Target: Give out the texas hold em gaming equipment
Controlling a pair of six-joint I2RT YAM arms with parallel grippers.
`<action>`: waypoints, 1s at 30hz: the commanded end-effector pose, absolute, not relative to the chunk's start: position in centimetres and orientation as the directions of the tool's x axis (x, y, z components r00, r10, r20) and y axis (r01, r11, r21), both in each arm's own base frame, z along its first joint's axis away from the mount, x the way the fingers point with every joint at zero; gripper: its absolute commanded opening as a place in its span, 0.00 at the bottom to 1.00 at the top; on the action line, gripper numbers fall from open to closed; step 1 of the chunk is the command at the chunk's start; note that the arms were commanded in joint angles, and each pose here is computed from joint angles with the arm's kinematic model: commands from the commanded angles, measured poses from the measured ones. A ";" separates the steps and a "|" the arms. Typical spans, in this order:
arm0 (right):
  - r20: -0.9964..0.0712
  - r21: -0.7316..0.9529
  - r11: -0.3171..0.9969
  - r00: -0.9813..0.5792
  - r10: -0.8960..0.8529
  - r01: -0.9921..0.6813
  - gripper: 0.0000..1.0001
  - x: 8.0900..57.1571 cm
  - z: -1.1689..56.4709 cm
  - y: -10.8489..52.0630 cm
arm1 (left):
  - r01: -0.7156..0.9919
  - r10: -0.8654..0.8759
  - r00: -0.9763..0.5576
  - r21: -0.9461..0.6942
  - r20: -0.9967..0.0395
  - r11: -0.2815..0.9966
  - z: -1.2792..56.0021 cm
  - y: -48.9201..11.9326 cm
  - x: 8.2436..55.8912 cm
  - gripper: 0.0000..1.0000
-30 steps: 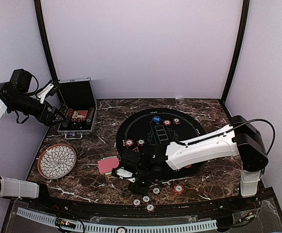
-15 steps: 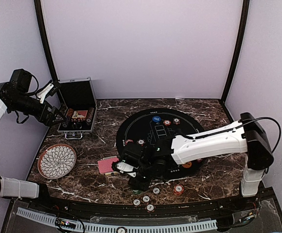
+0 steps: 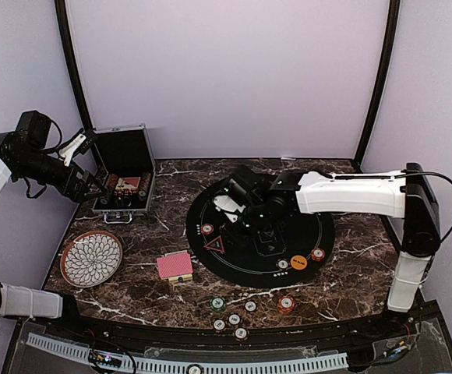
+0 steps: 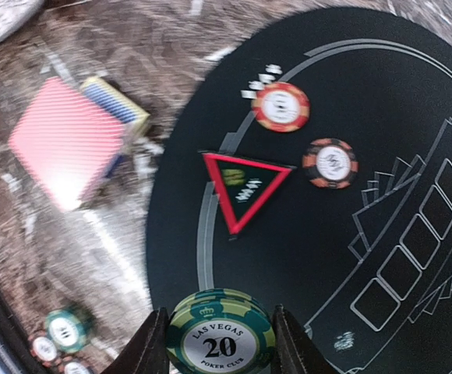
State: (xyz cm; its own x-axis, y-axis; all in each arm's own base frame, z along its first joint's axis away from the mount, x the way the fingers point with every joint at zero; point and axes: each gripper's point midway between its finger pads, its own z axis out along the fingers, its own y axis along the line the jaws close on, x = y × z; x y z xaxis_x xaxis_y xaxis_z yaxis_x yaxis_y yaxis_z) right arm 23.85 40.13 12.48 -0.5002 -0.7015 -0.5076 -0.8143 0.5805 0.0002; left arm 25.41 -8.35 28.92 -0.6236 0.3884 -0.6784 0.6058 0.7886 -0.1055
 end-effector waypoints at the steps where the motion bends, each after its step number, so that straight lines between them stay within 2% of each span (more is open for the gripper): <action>1: -0.516 0.002 0.654 -0.561 -0.648 -0.757 0.14 27.5 10.8 39.6 | 0.614 0.388 -0.610 -0.103 -0.691 0.782 29.7 -8.4 24.9 0.99; 13: -0.459 0.040 0.682 -0.620 -0.636 -0.730 0.12 29.9 5.0 39.9 | 0.616 0.387 -0.617 -0.114 -0.685 0.780 29.1 -8.5 25.3 0.99; 30: -0.448 0.050 0.698 -0.641 -0.624 -0.714 0.16 30.6 1.7 40.3 | 0.607 0.380 -0.635 -0.130 -0.672 0.784 28.3 -8.5 26.1 0.99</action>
State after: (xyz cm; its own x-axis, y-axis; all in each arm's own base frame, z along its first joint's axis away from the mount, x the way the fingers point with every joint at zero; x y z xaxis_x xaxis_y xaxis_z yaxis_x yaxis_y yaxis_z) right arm 29.84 39.50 2.48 -0.6327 -0.6441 -0.4300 -0.7234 0.6897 0.0313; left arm 26.21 -8.43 28.41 -0.6328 0.3870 -0.6707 0.6062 0.7865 -0.1181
